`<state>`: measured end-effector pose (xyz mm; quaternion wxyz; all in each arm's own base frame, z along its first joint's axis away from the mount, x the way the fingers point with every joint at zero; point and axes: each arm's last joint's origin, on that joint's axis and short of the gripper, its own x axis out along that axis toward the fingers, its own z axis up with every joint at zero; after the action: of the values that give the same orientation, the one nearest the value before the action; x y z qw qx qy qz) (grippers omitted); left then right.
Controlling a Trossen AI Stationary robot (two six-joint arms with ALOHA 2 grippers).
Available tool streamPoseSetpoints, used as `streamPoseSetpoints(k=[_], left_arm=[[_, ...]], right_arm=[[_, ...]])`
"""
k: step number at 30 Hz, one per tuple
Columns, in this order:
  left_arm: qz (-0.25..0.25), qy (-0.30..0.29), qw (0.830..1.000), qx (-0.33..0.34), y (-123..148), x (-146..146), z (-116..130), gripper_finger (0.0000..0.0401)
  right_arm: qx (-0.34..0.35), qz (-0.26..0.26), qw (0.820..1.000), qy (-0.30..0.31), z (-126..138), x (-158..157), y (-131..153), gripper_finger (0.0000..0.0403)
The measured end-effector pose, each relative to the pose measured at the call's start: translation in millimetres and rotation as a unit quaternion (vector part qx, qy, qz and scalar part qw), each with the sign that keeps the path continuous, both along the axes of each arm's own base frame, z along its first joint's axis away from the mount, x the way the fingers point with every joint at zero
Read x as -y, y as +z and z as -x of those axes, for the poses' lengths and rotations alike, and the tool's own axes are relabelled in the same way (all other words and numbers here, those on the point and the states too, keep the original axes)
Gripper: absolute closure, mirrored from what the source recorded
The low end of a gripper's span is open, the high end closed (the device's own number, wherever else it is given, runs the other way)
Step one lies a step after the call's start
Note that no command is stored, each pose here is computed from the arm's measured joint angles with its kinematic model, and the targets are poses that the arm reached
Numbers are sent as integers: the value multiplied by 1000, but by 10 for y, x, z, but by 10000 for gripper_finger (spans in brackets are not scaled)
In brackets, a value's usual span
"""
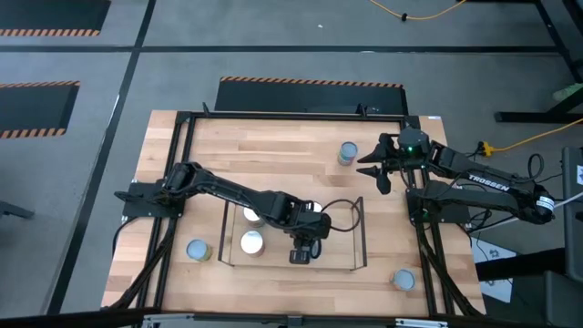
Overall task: Pick and place cans onto a shelf
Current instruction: Put the white green canned carrot on the shelf, then put the white green canned oranges on the shelf
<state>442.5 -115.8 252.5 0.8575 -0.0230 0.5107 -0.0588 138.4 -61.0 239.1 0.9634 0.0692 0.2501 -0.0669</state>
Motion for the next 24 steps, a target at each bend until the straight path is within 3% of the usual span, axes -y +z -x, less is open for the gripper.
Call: streamPoseSetpoints(k=[5, 10, 17, 20, 24], left_arm=[[-7, -24, 999, 30, 245, 0, -1, 372], [-29, -73, 994, 82, 685, -26, 106, 378], [-86, -66, 988, 108, 1208, -172, 562, 390], [-98, -61, 987, 114, 1280, -200, 767, 396], [-102, -56, 988, 105, 1129, -214, 986, 400]], right_arm=[[25, -34, 999, 25, -12, -20, 115, 244], [55, -77, 992, 84, -20, -88, 323, 244], [77, -77, 984, 142, 22, -299, 692, 244], [86, -92, 978, 164, 56, -411, 816, 244], [86, -139, 966, 203, 97, -577, 889, 244]])
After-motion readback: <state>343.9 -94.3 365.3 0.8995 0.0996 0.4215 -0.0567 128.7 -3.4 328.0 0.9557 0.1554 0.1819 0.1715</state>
